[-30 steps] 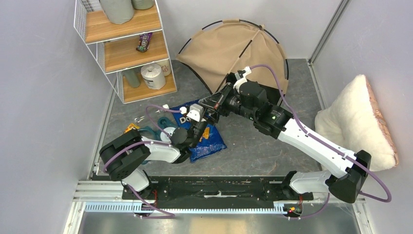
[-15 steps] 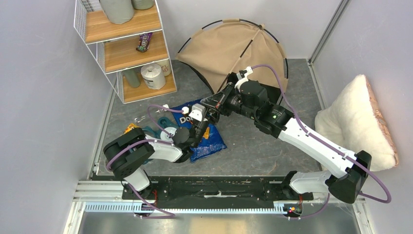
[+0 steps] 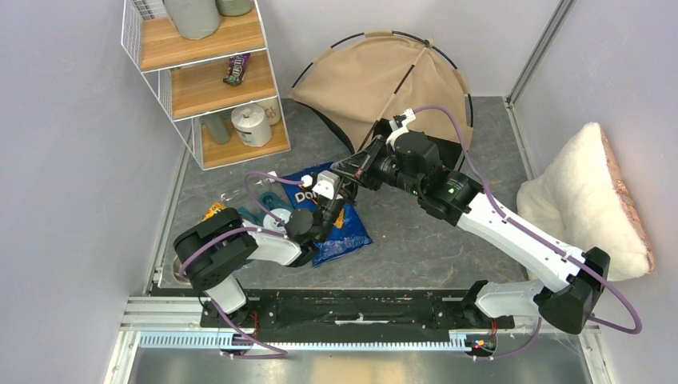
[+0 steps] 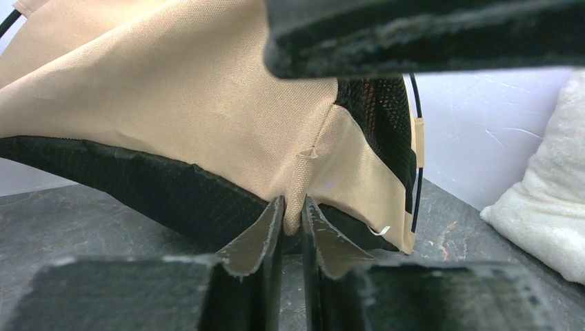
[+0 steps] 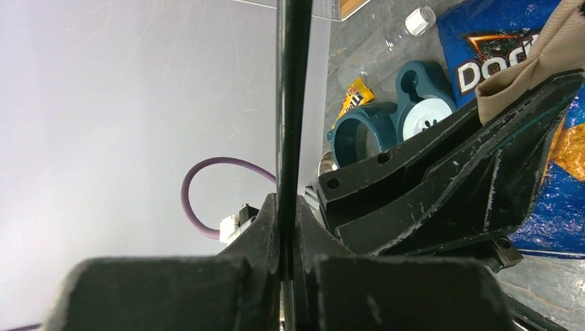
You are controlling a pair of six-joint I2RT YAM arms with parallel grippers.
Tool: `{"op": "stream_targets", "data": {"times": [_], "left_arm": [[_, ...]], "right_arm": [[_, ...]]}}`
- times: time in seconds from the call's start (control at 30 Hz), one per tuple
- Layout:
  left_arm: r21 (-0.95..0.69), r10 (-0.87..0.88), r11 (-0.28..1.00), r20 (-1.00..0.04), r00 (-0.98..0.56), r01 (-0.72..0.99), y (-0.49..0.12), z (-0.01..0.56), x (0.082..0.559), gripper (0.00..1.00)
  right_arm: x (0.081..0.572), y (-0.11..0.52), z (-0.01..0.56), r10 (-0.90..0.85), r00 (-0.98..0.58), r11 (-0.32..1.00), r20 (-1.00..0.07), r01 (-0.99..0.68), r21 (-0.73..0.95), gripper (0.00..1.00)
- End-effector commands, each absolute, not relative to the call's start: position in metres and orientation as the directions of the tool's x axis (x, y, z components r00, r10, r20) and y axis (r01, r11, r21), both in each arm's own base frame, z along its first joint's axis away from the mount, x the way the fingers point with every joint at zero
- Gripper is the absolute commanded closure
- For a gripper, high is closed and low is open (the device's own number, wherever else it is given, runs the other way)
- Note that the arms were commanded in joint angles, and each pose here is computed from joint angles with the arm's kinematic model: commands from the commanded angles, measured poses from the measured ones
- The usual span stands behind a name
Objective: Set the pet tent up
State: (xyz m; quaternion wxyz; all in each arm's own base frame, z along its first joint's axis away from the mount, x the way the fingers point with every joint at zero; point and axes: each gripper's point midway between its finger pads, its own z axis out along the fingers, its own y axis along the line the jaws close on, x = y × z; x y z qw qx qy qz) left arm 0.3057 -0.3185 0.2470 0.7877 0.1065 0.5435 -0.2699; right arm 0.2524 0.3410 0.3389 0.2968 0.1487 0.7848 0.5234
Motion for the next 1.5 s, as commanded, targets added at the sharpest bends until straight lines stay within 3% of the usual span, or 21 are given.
{"op": "stream_targets", "data": {"times": [0.0, 0.03, 0.07, 0.27, 0.73, 1.1, 1.47], "left_arm": [[-0.030, -0.271, 0.813, -0.904, 0.332, 0.582, -0.335, 0.259, 0.295, 0.88], [-0.027, -0.270, 0.812, -0.903, 0.335, 0.583, -0.334, 0.260, 0.293, 0.97], [-0.028, -0.273, 0.809, -0.902, 0.334, 0.587, -0.333, 0.261, 0.292, 0.98], [-0.036, -0.294, 0.785, -0.901, 0.320, 0.619, -0.324, 0.266, 0.279, 0.98], [-0.038, -0.261, 0.726, -0.939, 0.225, 0.686, -0.310, 0.246, 0.252, 0.98], [-0.016, -0.187, 0.698, -0.969, 0.161, 0.716, -0.290, 0.230, 0.230, 0.98], [-0.018, -0.181, 0.712, -0.971, 0.159, 0.702, -0.272, 0.225, 0.223, 0.98]], "right_arm": [[0.259, 0.347, 0.371, 0.577, -0.748, 0.335, -0.327, -0.149, 0.930, 1.00], [0.259, 0.346, 0.369, 0.574, -0.747, 0.342, -0.334, -0.151, 0.927, 1.00], [0.258, 0.346, 0.366, 0.570, -0.746, 0.352, -0.345, -0.158, 0.922, 1.00], [0.252, 0.332, 0.349, 0.546, -0.717, 0.412, -0.433, -0.220, 0.884, 1.00], [0.271, 0.283, 0.355, 0.615, -0.462, 0.551, -0.639, -0.328, 0.767, 1.00], [0.288, 0.265, 0.394, 0.671, -0.237, 0.585, -0.703, -0.414, 0.698, 1.00], [0.304, 0.257, 0.387, 0.667, -0.167, 0.644, -0.726, -0.360, 0.675, 1.00]]}}
